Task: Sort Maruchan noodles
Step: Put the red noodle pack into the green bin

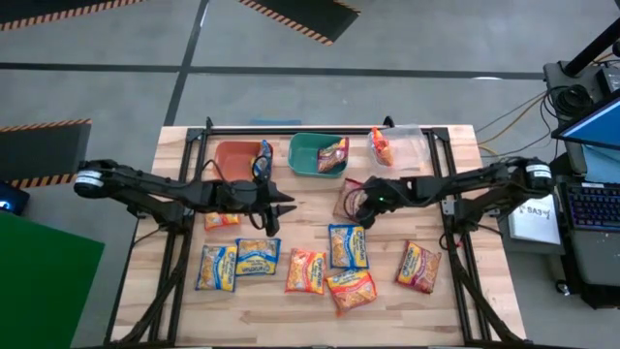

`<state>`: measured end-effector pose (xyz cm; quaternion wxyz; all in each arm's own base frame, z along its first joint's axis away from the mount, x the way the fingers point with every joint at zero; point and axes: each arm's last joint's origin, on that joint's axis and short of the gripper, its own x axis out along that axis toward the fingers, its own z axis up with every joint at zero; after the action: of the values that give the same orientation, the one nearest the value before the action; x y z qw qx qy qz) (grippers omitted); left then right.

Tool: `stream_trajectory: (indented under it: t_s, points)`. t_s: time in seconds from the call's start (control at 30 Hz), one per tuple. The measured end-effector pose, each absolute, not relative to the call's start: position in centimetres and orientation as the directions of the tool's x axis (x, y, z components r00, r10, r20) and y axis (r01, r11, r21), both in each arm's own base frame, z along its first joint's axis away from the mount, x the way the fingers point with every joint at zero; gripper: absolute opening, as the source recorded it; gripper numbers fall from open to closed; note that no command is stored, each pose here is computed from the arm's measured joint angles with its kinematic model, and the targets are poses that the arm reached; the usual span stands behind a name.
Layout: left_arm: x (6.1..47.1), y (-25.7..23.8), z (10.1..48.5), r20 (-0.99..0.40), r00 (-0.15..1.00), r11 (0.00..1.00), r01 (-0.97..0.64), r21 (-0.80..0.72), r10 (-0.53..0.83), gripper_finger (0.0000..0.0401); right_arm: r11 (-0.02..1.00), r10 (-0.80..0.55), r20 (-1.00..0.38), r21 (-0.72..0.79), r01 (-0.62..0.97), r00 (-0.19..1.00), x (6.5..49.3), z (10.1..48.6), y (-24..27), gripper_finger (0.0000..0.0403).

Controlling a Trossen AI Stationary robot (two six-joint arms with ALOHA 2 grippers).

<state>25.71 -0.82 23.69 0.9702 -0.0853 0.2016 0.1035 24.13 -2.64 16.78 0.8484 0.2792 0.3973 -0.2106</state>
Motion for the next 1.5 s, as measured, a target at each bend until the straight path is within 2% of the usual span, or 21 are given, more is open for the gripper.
stream_trajectory:
  t_s: [0.17, 0.43, 0.6, 0.77, 0.9, 1.0, 1.2, 1.5]
  points:
    - [26.6, -1.1, 23.7, -0.353, 0.922, 0.963, -0.224, -0.151, 0.159, 0.0094, 0.776, -0.157, -0.827, 0.235, 0.585, 0.540, 22.6, 17.4, -2.6, 0.0009]
    - [29.5, -1.3, 21.9, -0.306, 0.940, 0.952, -0.225, -0.208, 0.155, 0.0094, 0.712, -0.352, -0.843, 0.041, 0.701, 0.406, 20.2, 17.8, -2.9, 0.0009]
    - [31.5, -2.2, 20.8, -0.326, 0.935, 0.952, -0.217, -0.215, 0.139, 0.0094, 0.684, -0.319, -0.849, 0.100, 0.723, 0.420, 19.0, 17.2, -2.6, 0.0029]
    - [32.4, -3.6, 20.7, -0.326, 0.934, 0.957, -0.216, -0.195, 0.145, 0.0094, 0.655, -0.163, -0.853, 0.282, 0.701, 0.495, 17.6, 15.2, -1.7, 0.0090]
    - [32.2, -4.2, 20.6, -0.337, 0.929, 0.959, -0.224, -0.175, 0.156, 0.0094, 0.604, -0.119, -0.836, 0.367, 0.707, 0.536, 17.0, 14.0, -1.6, 0.0137]
    - [32.1, -4.4, 20.4, -0.358, 0.921, 0.961, -0.222, -0.164, 0.152, 0.0094, 0.576, -0.117, -0.809, 0.418, 0.703, 0.577, 17.2, 13.2, -1.5, 0.0151]
    - [31.8, -4.4, 19.9, -0.405, 0.901, 0.965, -0.225, -0.135, 0.154, 0.0094, 0.562, -0.124, -0.725, 0.511, 0.650, 0.677, 19.0, 12.3, -1.5, 0.0129]
    - [31.8, -4.4, 19.9, -0.405, 0.901, 0.979, -0.195, -0.063, 0.154, 0.0094, 0.619, -0.115, -0.716, 0.491, 0.614, 0.689, 24.1, 11.4, -1.5, 0.0075]
